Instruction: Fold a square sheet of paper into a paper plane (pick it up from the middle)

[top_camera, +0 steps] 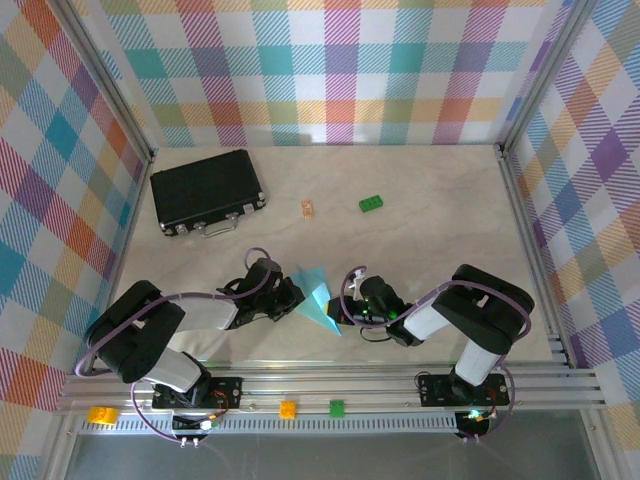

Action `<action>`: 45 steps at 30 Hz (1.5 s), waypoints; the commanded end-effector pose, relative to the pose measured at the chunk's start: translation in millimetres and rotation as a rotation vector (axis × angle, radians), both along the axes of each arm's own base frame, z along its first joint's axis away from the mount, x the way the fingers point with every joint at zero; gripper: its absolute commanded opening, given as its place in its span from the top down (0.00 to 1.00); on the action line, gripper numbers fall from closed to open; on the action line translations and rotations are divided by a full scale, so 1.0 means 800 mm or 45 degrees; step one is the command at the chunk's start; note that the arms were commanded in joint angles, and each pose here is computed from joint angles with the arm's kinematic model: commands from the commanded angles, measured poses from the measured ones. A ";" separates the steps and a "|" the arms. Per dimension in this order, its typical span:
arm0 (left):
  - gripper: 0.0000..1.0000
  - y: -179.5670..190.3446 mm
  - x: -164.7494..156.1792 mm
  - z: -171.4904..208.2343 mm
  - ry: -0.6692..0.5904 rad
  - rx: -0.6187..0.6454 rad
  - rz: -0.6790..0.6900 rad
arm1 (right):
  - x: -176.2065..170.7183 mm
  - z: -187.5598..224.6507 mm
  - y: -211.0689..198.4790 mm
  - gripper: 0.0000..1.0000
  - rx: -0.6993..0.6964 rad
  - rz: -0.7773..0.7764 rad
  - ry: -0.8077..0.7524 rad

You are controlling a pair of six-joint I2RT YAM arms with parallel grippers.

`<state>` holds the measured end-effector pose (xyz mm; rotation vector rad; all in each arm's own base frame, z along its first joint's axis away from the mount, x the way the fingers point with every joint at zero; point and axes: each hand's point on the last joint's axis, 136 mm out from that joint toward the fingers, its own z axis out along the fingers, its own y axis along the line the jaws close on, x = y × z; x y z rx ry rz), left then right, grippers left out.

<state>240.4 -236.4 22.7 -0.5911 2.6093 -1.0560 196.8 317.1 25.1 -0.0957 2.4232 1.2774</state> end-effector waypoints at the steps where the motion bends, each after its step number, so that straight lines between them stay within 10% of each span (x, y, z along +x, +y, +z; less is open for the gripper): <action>1: 0.90 0.002 0.000 0.016 -0.044 -0.002 0.003 | -0.006 -0.013 0.000 1.00 -0.034 0.022 0.050; 15: 0.96 -0.058 0.017 0.084 -0.249 -0.243 -0.241 | -0.009 -0.026 -0.009 1.00 -0.070 -0.012 0.092; 45: 1.00 -0.059 0.031 0.024 -0.095 -0.228 -0.116 | -0.014 -0.034 -0.009 1.00 -0.124 0.005 0.171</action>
